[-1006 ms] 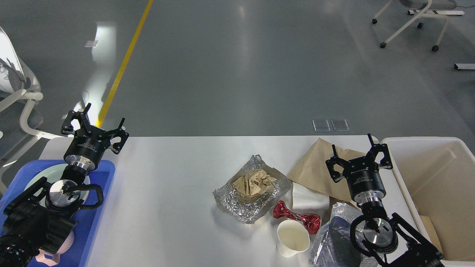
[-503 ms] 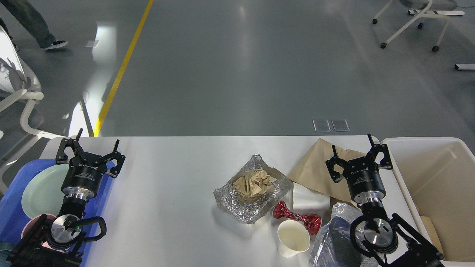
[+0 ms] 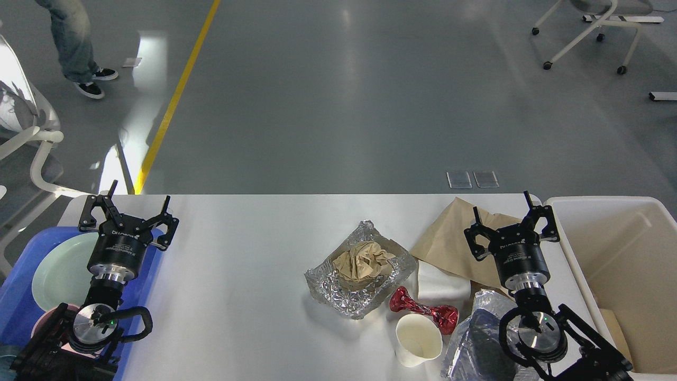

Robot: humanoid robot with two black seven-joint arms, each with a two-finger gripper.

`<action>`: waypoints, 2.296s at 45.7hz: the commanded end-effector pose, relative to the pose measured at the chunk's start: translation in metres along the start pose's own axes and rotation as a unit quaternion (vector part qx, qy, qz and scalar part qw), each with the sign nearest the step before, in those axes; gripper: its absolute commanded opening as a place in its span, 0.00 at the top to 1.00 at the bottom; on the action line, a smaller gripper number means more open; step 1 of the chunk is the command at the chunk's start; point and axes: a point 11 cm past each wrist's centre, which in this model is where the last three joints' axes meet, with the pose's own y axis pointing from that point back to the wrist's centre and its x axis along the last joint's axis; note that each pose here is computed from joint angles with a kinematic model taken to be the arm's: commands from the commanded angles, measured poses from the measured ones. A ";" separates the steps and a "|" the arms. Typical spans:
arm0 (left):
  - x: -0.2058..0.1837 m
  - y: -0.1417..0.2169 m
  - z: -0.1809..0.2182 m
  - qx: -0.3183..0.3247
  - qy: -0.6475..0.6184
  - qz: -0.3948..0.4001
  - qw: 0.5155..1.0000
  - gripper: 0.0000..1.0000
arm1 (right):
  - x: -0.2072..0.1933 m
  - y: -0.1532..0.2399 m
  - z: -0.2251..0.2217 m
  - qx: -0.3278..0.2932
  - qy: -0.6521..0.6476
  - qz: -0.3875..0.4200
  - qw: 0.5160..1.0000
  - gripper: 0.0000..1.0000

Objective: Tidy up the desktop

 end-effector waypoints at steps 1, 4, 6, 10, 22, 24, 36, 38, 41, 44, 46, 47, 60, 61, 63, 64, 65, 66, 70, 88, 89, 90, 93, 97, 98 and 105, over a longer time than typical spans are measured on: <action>-0.009 -0.010 0.013 -0.007 -0.009 -0.015 1.000 0.04 | 0.000 0.000 0.000 0.000 0.000 0.000 1.000 0.00; -0.013 -0.015 0.020 -0.013 -0.013 -0.021 1.000 0.04 | 0.000 0.000 0.000 0.000 0.000 0.000 1.000 0.00; -0.018 -0.019 0.021 -0.014 -0.013 -0.028 0.999 0.04 | 0.000 0.000 0.000 0.001 0.000 0.000 1.000 0.00; -0.017 -0.016 0.016 -0.003 -0.019 -0.032 0.999 0.04 | 0.000 0.000 0.000 0.000 0.000 0.000 1.000 0.00; 0.003 0.006 -0.002 0.024 -0.019 -0.006 1.000 0.03 | -0.001 -0.001 0.000 0.000 0.000 -0.001 1.000 0.00; 0.003 0.006 -0.002 0.024 -0.022 -0.005 0.999 0.03 | -0.001 -0.001 0.000 0.000 0.000 -0.001 1.000 0.00; 0.001 0.004 -0.002 0.019 -0.022 -0.008 1.000 0.03 | -0.001 -0.001 0.000 0.000 0.000 -0.001 1.000 0.00; 0.001 0.004 -0.002 0.017 -0.022 -0.008 1.000 0.03 | -0.001 -0.001 0.000 0.000 0.001 -0.001 1.000 0.00; 0.001 0.005 -0.003 0.009 -0.014 -0.007 1.000 0.03 | -0.001 -0.001 0.000 0.000 0.001 -0.001 1.000 0.00; 0.001 0.005 0.000 -0.003 -0.014 -0.008 1.000 0.03 | -0.001 -0.001 0.000 0.000 0.000 -0.001 1.000 0.00; 0.001 0.005 0.002 -0.011 -0.015 -0.008 1.000 0.03 | -0.001 -0.001 0.000 0.000 0.000 -0.001 1.000 0.00; 0.001 0.005 0.002 -0.015 -0.014 -0.008 1.000 0.03 | -0.001 -0.001 0.000 0.000 0.000 -0.001 1.000 0.00; 0.001 0.006 0.003 -0.019 -0.012 -0.011 1.000 0.03 | -0.001 -0.001 0.000 0.001 0.000 -0.001 1.000 0.00; 0.001 0.006 0.004 -0.020 -0.013 -0.011 1.000 0.03 | -0.001 -0.001 0.000 0.000 0.000 -0.001 1.000 0.00; 0.001 0.006 0.003 -0.019 -0.012 -0.011 1.000 0.03 | -0.001 -0.001 0.000 0.000 0.000 -0.001 1.000 0.00; 0.001 0.006 0.004 -0.020 -0.013 -0.011 1.000 0.03 | -0.001 -0.001 0.000 0.000 0.000 -0.001 1.000 0.00; 0.001 0.006 0.004 -0.020 -0.013 -0.011 1.000 0.03 | -0.001 -0.001 0.000 0.000 0.000 -0.001 1.000 0.00; 0.001 0.006 0.004 -0.020 -0.013 -0.011 1.000 0.03 | -0.001 -0.001 0.000 0.000 0.000 -0.001 1.000 0.00; 0.001 0.006 0.004 -0.020 -0.013 -0.011 1.000 0.03 | -0.001 -0.001 0.000 0.000 0.000 -0.001 1.000 0.00; 0.001 0.006 0.004 -0.020 -0.013 -0.011 1.000 0.03 | -0.001 0.000 0.000 -0.001 0.004 -0.003 1.000 0.00; 0.001 0.006 0.004 -0.020 -0.013 -0.011 1.000 0.03 | -0.003 -0.002 0.001 -0.003 0.007 -0.006 1.000 0.00; 0.001 0.006 0.004 -0.020 -0.013 -0.011 1.000 0.03 | -0.003 -0.002 0.000 -0.002 0.007 -0.005 1.000 0.00; 0.001 0.006 0.004 -0.020 -0.013 -0.011 1.000 0.03 | -0.003 -0.002 0.000 0.000 0.004 -0.005 1.000 0.00; 0.001 0.006 0.004 -0.020 -0.013 -0.011 1.000 0.03 | -0.002 -0.002 -0.001 0.001 0.005 -0.004 1.000 0.00; 0.001 0.006 0.004 -0.020 -0.013 -0.011 1.000 0.03 | -0.002 -0.002 0.000 0.001 0.004 -0.004 1.000 0.00; 0.001 0.006 0.004 -0.020 -0.013 -0.011 1.000 0.03 | -0.004 -0.004 -0.001 0.002 0.000 -0.005 1.000 0.00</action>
